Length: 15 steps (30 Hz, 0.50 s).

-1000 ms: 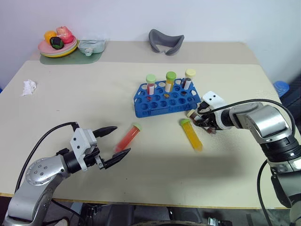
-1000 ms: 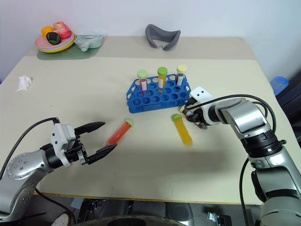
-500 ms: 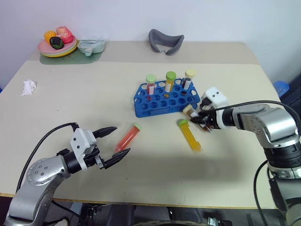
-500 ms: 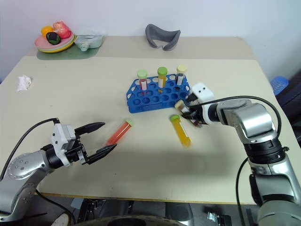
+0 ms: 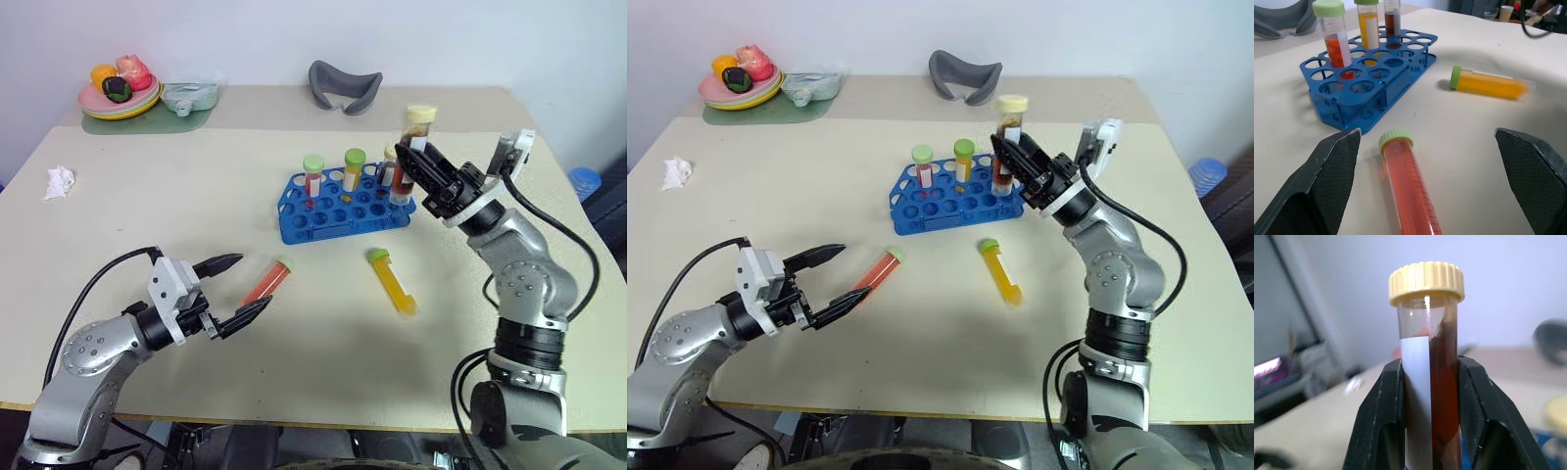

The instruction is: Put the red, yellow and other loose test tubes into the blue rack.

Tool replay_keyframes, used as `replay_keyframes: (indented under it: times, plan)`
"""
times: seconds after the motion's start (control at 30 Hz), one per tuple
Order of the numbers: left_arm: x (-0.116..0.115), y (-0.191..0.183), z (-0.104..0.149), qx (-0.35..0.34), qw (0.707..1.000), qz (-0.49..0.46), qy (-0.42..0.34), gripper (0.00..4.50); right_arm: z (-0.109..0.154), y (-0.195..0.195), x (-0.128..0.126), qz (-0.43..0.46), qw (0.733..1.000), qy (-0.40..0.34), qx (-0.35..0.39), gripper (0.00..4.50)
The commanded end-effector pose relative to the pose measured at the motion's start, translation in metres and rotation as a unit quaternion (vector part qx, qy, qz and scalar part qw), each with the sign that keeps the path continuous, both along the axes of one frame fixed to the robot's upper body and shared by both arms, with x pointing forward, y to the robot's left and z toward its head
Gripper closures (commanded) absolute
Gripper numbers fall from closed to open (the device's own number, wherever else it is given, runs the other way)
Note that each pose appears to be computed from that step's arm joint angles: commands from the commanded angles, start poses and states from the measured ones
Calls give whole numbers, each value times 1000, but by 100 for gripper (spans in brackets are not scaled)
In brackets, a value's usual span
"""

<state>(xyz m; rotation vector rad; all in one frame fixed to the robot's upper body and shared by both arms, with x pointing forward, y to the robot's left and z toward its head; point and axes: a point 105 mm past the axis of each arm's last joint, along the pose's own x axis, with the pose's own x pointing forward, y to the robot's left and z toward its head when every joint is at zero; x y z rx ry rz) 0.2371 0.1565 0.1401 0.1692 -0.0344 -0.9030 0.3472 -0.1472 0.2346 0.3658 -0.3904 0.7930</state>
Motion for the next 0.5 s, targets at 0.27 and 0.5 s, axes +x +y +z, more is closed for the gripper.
replay_keyframes:
  times: [0.27, 0.5]
  plan:
    - [-2, 0, 0, -6, 1000, -7, -17, 0, -28, 7, 42, -105, 988, -64, 89, 361]
    - [-7, 1, 1, -4, 1000, -2, -18, 0, -39, 3, 47, -140, 982, -84, 89, 361]
